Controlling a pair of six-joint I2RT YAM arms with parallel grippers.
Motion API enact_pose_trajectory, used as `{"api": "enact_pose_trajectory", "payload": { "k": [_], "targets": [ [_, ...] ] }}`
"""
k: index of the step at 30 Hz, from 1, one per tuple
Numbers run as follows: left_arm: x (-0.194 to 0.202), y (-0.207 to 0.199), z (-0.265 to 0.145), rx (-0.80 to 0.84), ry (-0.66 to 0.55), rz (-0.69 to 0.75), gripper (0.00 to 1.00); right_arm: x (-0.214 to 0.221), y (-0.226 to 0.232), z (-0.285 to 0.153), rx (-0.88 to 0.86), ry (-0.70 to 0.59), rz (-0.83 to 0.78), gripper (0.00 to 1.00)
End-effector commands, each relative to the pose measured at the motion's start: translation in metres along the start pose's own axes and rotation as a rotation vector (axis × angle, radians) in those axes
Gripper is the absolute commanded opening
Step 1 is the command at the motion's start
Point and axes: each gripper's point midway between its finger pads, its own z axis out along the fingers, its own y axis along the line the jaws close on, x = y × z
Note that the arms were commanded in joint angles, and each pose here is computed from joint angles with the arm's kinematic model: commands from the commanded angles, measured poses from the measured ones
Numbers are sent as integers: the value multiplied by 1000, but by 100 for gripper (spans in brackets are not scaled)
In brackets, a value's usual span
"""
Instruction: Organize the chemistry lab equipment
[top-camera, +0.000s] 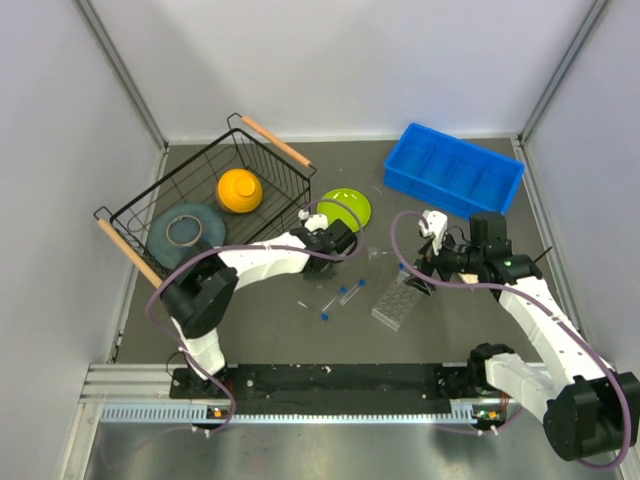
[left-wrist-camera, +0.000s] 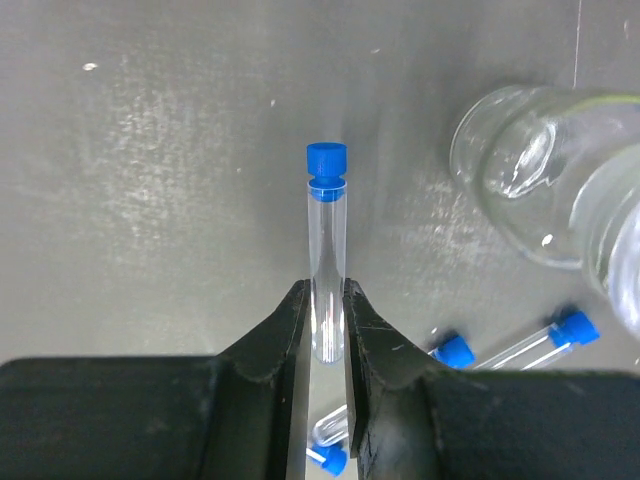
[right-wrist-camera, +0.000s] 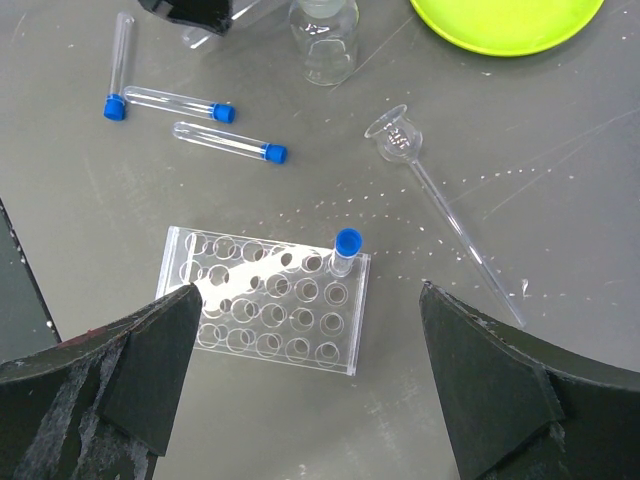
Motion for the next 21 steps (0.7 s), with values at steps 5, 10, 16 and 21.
{"api": "enact_pose_trajectory", "payload": {
  "k": [5,10,16,21],
  "targets": [
    [-5,9,-37,183,-83,97,0,-20,1,-6,-12,-62,-48,91],
    [3,-2,-77,469,-147,169,0,-37,10,-15,-79,-59,-79,91],
    [25,-34,-144,977,-256,284,0,-82,51,-37,-254,-71,-121,95],
    [23,-55,-185,1157,-302,324,0,-99,101,-36,-445,-92,-94,97]
  ]
}}
